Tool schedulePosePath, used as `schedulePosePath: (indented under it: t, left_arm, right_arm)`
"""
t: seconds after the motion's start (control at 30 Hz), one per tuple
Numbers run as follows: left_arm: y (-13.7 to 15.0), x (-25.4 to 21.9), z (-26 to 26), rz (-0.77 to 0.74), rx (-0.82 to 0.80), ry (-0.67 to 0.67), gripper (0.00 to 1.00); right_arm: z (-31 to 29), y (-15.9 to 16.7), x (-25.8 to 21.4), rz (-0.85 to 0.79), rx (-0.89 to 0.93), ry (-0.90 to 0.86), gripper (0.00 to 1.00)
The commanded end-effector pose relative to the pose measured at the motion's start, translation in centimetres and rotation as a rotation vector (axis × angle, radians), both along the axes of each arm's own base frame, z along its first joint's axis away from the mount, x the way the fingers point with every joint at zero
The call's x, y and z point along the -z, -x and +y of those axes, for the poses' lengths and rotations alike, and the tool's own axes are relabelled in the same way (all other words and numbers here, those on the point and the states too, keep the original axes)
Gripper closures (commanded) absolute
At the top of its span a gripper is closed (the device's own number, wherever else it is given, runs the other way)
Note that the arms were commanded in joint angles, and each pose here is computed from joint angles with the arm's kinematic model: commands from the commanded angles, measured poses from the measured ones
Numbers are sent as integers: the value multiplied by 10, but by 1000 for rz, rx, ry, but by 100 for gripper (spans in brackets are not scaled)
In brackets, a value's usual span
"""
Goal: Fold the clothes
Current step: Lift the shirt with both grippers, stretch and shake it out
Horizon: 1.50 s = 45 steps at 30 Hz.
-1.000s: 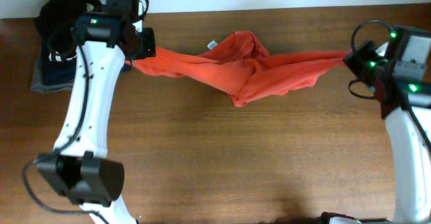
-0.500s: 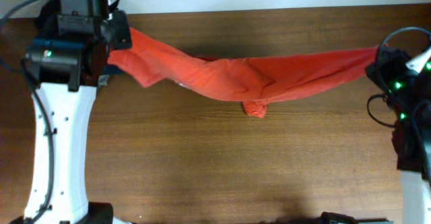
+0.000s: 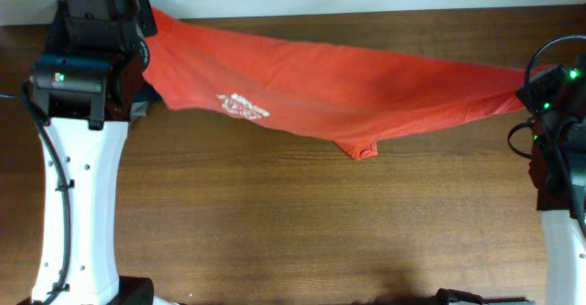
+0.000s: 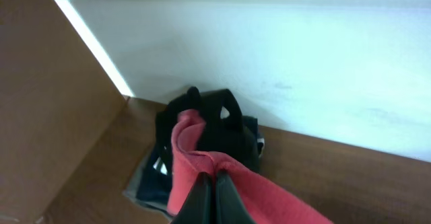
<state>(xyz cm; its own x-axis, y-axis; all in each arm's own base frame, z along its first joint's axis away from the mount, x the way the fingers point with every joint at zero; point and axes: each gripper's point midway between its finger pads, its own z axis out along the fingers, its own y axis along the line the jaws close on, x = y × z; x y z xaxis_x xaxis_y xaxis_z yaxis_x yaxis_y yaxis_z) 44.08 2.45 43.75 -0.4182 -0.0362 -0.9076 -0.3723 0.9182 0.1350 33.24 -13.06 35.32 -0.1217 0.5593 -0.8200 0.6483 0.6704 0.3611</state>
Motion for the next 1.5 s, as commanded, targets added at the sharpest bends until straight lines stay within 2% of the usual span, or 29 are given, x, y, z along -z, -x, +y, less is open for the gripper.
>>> schedulePosePath:
  t: [0.0, 0.23, 0.43, 0.6, 0.83, 0.87, 0.97, 1.1, 1.27, 1.37, 1.4, 1.43, 1.47]
  left_arm:
    - [14, -51, 2, -109, -7, -55, 100]
    - [37, -106, -21, -236, 49, -81, 100]
    - [72, -152, -16, -355, -51, -100, 99]
    - [94, -179, -16, -415, -72, -134, 100]
    - [95, -184, -20, -431, -52, -132, 100]
    - [92, -182, -22, -427, -50, -131, 100]
    - [60, -162, -37, -372, -18, -144, 100]
    - [15, -127, -53, -289, 7, -172, 99]
    - [-56, -69, -50, -195, -36, -197, 100]
    - [-98, -28, -60, -138, 47, -177, 99]
    - [-111, -13, -65, -114, 93, -162, 96]
    - [-122, 2, -71, -90, 137, -148, 88]
    - [-131, 16, -77, -66, 176, -137, 70]
  right_arm:
    - [-8, 15, -52, -85, 51, 67, 96]
    - [1, 32, -93, -132, 22, 66, 96]
    - [8, 44, -129, -206, 4, 74, 96]
    - [9, 50, -147, -252, 1, 84, 96]
    - [14, 41, -139, -231, -31, 58, 95]
    - [14, 38, -137, -223, -35, 55, 95]
    - [11, 14, -117, -170, -47, 18, 90]
    - [8, -18, -86, -84, -65, -17, 90]
    - [-4, -64, -31, 53, -59, -50, 93]
    - [-9, -84, -2, 119, -58, -67, 93]
    - [-10, -88, 6, 137, -57, -71, 92]
    - [-10, -92, 12, 153, -60, -71, 92]
    - [-11, -94, 17, 171, -68, -64, 88]
